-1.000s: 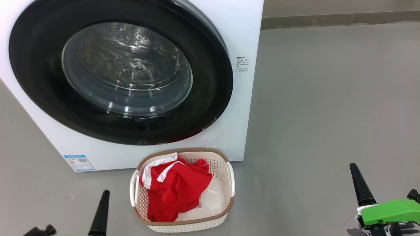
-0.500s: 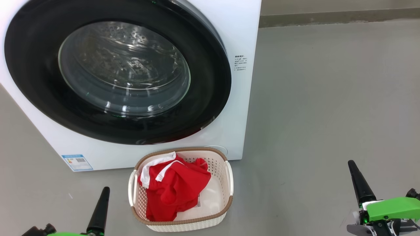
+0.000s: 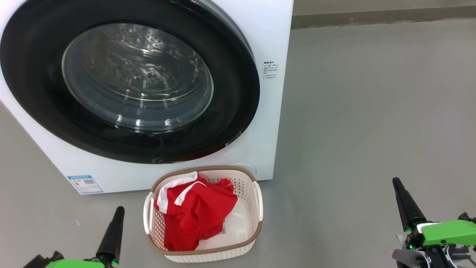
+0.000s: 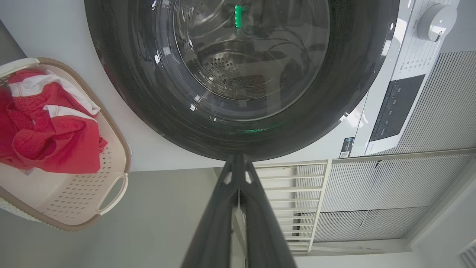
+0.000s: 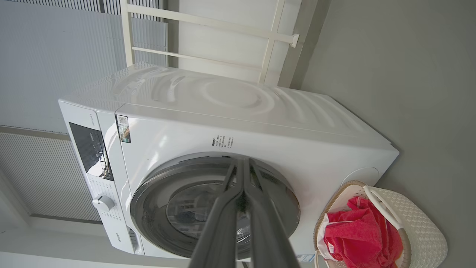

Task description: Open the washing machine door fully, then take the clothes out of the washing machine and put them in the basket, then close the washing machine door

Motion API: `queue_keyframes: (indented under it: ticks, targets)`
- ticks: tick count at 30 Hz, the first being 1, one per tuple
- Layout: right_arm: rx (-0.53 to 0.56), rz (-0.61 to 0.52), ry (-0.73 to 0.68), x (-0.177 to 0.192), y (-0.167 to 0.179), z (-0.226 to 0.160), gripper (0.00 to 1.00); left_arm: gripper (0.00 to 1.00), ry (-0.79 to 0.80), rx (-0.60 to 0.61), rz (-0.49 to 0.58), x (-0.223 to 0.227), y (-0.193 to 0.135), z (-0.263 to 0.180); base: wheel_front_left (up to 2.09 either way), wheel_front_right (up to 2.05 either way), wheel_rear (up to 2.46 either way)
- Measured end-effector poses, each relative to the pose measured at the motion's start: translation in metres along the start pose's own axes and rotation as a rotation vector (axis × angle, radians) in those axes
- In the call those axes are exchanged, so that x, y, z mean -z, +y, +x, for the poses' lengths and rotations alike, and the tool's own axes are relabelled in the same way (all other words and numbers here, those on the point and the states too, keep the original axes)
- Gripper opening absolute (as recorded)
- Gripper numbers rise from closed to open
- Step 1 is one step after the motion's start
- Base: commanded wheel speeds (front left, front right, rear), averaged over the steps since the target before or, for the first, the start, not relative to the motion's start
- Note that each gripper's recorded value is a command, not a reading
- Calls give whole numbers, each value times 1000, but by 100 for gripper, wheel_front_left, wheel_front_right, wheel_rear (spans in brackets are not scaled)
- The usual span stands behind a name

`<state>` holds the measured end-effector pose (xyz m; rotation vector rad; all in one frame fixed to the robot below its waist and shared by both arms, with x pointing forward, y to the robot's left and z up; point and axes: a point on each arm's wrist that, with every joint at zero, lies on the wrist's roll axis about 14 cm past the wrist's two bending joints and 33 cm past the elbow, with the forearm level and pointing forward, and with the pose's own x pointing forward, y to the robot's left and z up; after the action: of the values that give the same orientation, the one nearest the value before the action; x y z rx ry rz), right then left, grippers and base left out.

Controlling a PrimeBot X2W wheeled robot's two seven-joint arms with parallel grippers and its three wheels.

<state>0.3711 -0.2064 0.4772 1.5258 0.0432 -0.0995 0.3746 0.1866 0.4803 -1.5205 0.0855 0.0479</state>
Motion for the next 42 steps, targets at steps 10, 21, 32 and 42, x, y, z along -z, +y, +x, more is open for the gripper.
queue_keyframes:
  ticks: [10,21,32,42]
  targets:
    - [-19,59,5,0,6,4,0,0,7,12,-59,1,-3,3,0,0,0]
    - [-19,59,6,0,6,4,0,0,7,12,-59,1,-3,3,0,0,0]
    - [-19,59,6,0,6,4,0,0,7,12,-59,1,-3,3,0,0,0]
    - [-20,59,6,0,6,4,0,0,7,12,-59,1,-3,3,0,0,0]
